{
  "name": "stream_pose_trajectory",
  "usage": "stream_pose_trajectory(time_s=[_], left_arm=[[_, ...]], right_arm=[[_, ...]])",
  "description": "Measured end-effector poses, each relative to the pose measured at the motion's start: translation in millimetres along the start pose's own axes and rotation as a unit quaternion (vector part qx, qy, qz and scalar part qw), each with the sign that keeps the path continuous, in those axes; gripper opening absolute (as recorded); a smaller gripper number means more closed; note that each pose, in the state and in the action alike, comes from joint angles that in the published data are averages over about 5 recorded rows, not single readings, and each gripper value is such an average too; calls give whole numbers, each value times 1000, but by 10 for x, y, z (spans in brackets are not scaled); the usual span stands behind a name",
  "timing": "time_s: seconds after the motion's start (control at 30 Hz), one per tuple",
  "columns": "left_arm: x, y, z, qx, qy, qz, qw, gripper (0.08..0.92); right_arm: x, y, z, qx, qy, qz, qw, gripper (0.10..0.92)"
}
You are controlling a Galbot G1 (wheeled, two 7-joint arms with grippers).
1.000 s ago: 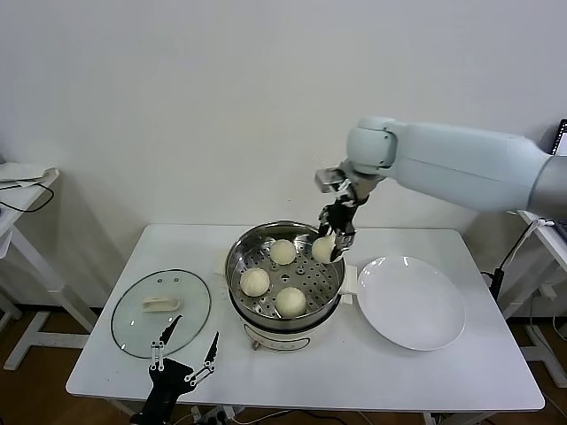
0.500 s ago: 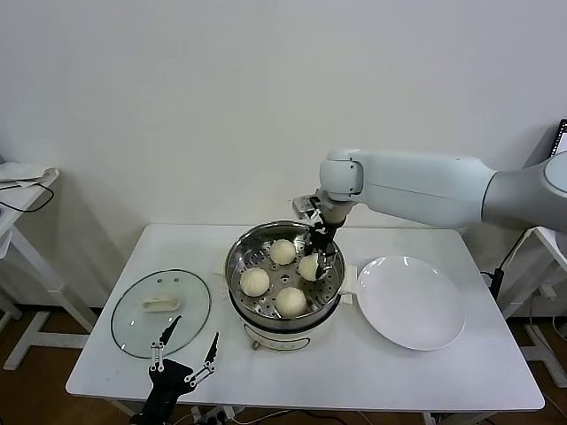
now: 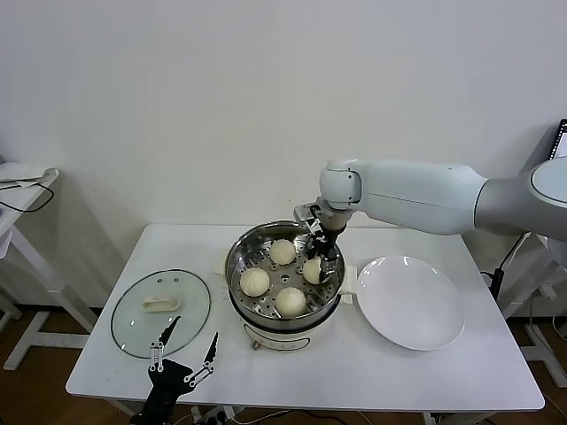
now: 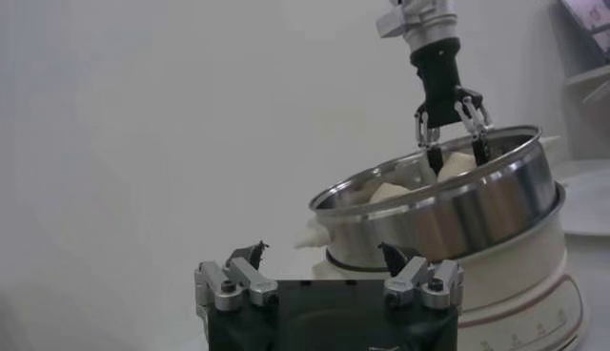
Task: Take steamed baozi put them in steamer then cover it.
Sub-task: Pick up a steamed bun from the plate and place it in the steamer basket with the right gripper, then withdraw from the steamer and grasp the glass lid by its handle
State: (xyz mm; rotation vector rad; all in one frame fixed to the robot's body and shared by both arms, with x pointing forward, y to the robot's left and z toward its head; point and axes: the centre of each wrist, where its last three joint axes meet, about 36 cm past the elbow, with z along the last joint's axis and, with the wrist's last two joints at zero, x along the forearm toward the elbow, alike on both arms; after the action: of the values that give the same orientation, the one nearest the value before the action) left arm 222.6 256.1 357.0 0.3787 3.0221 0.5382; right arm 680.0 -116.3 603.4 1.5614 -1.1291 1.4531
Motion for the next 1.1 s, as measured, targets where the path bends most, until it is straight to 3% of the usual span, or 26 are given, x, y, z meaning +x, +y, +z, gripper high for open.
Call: stream_pose_trajectory(time_s=[0.23,0.5,0.8,0.97,1.1], left_arm=[[-2,8,-3,-2,0,-3,1000,823],[-37,30,-15,-7,-1,-10,1000,823],[-115,159,13,-46,-3,-25,999,823],[-184,254,28,-82,-4,-39,996,823],[-254,322,39,-114,-7,-54,992,823]], right_arm=[[40,22,25,3,0,7,1000,805],[150,94,77,8,-20,18,1000,822],[339,312,233,20,-114,104,988,823],[261,529,362,19,-194,224,955,823],[119,693,486,-17,-265,352,898,823]])
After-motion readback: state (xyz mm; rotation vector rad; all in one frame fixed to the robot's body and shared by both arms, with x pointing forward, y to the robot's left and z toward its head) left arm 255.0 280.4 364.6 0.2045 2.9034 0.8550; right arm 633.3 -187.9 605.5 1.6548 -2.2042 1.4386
